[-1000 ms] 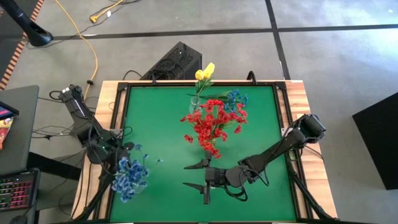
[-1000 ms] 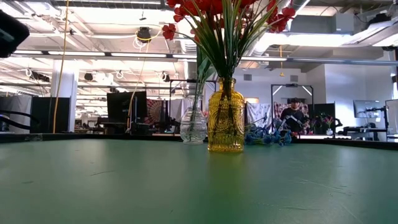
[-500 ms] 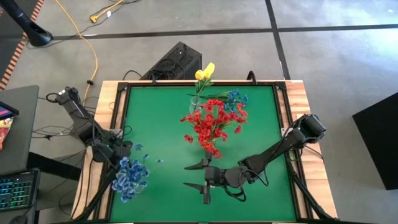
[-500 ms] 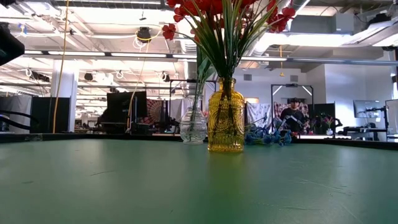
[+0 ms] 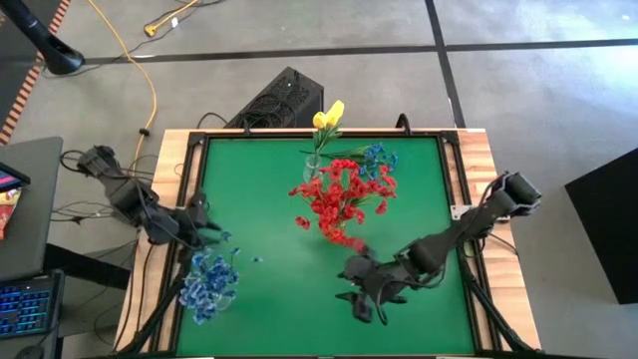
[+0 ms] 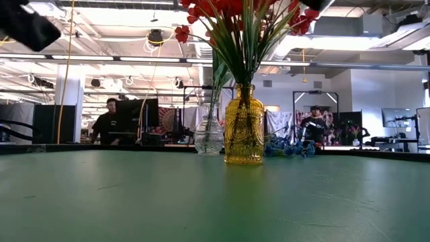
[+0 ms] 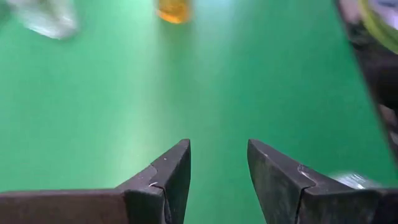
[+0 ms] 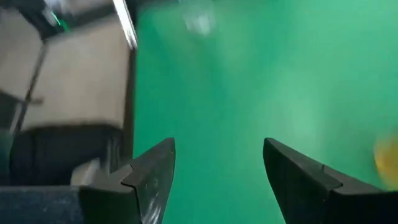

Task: Sort flowers into vase by color
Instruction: Put the blue flowers into the bottom transparent vase

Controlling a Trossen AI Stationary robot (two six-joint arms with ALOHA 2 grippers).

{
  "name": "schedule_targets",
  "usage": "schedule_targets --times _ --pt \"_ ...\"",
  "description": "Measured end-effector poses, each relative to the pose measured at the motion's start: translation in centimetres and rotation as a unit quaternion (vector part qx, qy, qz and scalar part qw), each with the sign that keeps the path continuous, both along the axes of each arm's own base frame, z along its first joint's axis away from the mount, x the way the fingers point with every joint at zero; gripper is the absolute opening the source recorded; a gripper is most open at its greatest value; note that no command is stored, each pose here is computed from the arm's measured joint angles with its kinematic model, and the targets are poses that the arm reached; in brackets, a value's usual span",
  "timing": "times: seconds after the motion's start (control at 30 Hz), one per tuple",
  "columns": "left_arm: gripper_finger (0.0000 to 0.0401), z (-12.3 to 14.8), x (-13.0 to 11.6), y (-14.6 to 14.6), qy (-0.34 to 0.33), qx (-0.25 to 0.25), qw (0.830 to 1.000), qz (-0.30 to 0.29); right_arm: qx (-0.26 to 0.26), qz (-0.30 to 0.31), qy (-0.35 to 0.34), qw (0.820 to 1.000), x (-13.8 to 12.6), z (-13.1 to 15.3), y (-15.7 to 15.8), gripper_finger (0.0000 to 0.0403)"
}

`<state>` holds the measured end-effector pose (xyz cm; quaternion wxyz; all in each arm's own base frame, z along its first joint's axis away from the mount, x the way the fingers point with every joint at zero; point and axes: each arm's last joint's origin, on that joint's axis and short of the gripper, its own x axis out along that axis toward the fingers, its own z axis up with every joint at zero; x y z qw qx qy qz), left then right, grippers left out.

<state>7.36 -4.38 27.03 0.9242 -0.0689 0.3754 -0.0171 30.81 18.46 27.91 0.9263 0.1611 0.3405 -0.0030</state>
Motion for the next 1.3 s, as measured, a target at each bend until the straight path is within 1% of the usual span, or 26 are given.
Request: schedule_targets --times 0.1,0.23,0.33,0.43,0.5,0.57,0.7,0.83,0.87,0.93,1.07,1.13,1.23,1.3 --pt "0.0146 0.4 -0.1 0.9 -0.014 0.046 0.997 0.056 0.006 -0.018 0.089 0.996 -1.9 -0.5 -0.4 0.027" --pt "0.0146 0.9 -0.4 2.1 -0.022 0.088 0.985 0.144 -0.013 -0.06 0.181 0.982 -4.5 -0.8 -1.0 0.027" --pt "0.0146 1.4 -0.5 2.8 -0.034 0.1 0.974 0.202 -0.054 -0.118 0.238 0.963 -6.2 -1.1 -2.2 0.027" --pt "0.0146 1.8 -0.4 3.2 -0.049 0.1 0.963 0.247 -0.124 -0.189 0.266 0.937 -7.3 -1.2 -3.9 0.027" --pt "0.0146 2.0 -0.2 3.4 -0.058 0.098 0.959 0.261 -0.165 -0.22 0.27 0.923 -7.5 -1.4 -5.1 0.027" --pt "0.0146 2.1 0.0 3.5 -0.062 0.102 0.958 0.261 -0.189 -0.236 0.286 0.909 -7.4 -1.9 -6.4 0.027" --pt "0.0146 2.2 0.1 3.6 -0.064 0.102 0.957 0.265 -0.217 -0.237 0.328 0.888 -7.2 -3.5 -9.6 0.027" --pt "0.0146 2.2 0.1 3.7 -0.063 0.101 0.955 0.273 -0.215 -0.243 0.372 0.87 -8.6 -4.3 -13.7 0.027" --pt "0.0146 2.2 0.1 3.8 -0.062 0.101 0.954 0.275 -0.21 -0.245 0.374 0.869 -9.2 -4.5 -14.6 0.027" --pt "0.0146 2.2 0.1 3.8 -0.062 0.101 0.953 0.278 -0.192 -0.249 0.366 0.876 -10.3 -4.7 -16.5 0.027" --pt "0.0146 2.2 0.1 3.9 -0.062 0.101 0.951 0.286 -0.159 -0.257 0.307 0.902 -12.6 -5.2 -19.7 0.027" --pt "0.0146 2.2 0.1 4.0 -0.066 0.109 0.947 0.294 -0.148 -0.27 0.274 0.911 -13.6 -5.5 -21.0 0.027" --pt "0.0146 2.3 0.1 4.1 -0.072 0.129 0.941 0.303 -0.137 -0.287 0.239 0.918 -14.8 -5.8 -22.3 0.027" --pt "0.0146 2.3 0.1 4.1 -0.076 0.136 0.938 0.309 -0.135 -0.295 0.229 0.918 -15.4 -5.9 -23.0 0.027"
